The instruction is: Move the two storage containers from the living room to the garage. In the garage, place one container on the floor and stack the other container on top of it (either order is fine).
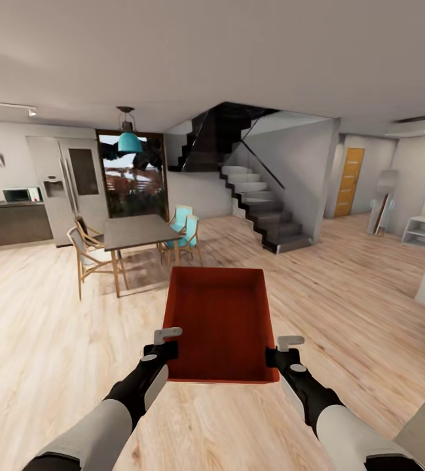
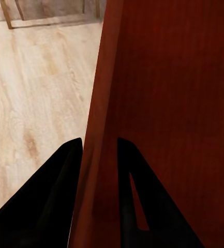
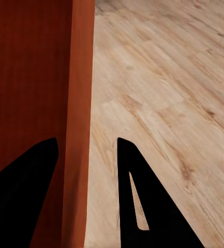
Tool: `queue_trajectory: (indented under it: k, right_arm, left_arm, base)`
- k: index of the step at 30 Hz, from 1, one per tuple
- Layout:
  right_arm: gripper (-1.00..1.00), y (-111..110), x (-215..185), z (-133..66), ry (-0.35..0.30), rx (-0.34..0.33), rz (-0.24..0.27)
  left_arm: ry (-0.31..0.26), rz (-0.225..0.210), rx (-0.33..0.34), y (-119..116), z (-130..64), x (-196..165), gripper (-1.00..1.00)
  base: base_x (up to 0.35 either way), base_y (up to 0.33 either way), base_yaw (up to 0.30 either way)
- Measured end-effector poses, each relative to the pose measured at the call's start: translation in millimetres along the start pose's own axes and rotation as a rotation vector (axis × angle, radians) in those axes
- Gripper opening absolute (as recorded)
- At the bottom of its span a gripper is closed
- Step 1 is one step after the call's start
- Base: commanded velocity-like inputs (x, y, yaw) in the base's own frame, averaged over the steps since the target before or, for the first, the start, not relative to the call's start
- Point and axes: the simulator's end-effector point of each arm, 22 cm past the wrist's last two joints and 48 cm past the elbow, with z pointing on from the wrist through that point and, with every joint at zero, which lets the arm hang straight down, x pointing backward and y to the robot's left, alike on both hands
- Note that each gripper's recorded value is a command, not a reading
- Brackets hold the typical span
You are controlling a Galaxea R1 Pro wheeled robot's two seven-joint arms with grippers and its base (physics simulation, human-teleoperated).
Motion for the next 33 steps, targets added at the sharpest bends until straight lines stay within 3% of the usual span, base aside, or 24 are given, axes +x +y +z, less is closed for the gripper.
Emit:
queue_trajectory:
  k: [14, 33]
  right_arm:
    - [-1.00, 0.4, -0.2, -0.1, 0.000, 0.001, -0.001]
    - [-1.00, 0.4, -0.3, 0.0, -0.001, 0.001, -0.001]
  left_arm:
    - [0.000, 0.000, 0.000, 0.4, 0.1, -0.2, -1.00]
    - [-0.001, 0.001, 0.000, 0.5, 0.1, -0.5, -1.00]
  base:
    - [0.322, 0.000, -0.264]
    - [0.322, 0.000, -0.015]
